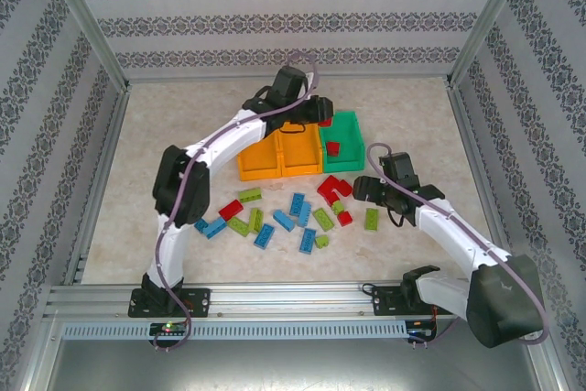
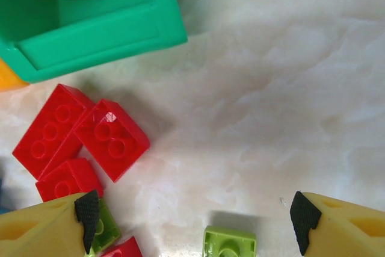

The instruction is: Sort the legos into containers by color

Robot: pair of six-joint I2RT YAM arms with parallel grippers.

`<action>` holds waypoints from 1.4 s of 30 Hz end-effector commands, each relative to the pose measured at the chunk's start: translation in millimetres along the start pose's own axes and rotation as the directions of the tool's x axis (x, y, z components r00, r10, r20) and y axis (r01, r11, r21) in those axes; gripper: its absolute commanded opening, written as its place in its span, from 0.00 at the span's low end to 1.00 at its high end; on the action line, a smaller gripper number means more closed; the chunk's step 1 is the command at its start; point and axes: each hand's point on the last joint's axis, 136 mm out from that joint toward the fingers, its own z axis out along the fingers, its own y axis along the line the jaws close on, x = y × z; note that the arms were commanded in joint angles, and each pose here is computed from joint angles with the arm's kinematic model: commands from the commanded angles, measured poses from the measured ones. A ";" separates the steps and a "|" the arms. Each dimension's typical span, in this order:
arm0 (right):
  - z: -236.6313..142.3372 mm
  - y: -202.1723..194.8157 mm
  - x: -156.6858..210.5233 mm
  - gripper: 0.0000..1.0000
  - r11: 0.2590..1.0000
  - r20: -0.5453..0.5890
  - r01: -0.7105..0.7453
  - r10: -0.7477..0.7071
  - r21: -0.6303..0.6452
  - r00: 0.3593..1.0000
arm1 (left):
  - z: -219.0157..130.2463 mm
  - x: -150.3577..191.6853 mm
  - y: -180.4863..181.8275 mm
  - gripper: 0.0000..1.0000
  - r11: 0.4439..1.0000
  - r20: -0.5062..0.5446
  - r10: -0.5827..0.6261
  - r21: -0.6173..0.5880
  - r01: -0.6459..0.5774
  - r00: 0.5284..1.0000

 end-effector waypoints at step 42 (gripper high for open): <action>22.2 54.4 87.7 0.70 0.924 -0.241 0.382 -0.371 -0.002 0.897 | -128.9 71.8 12.2 0.99 0.993 0.134 0.041 -0.111 -0.026 0.990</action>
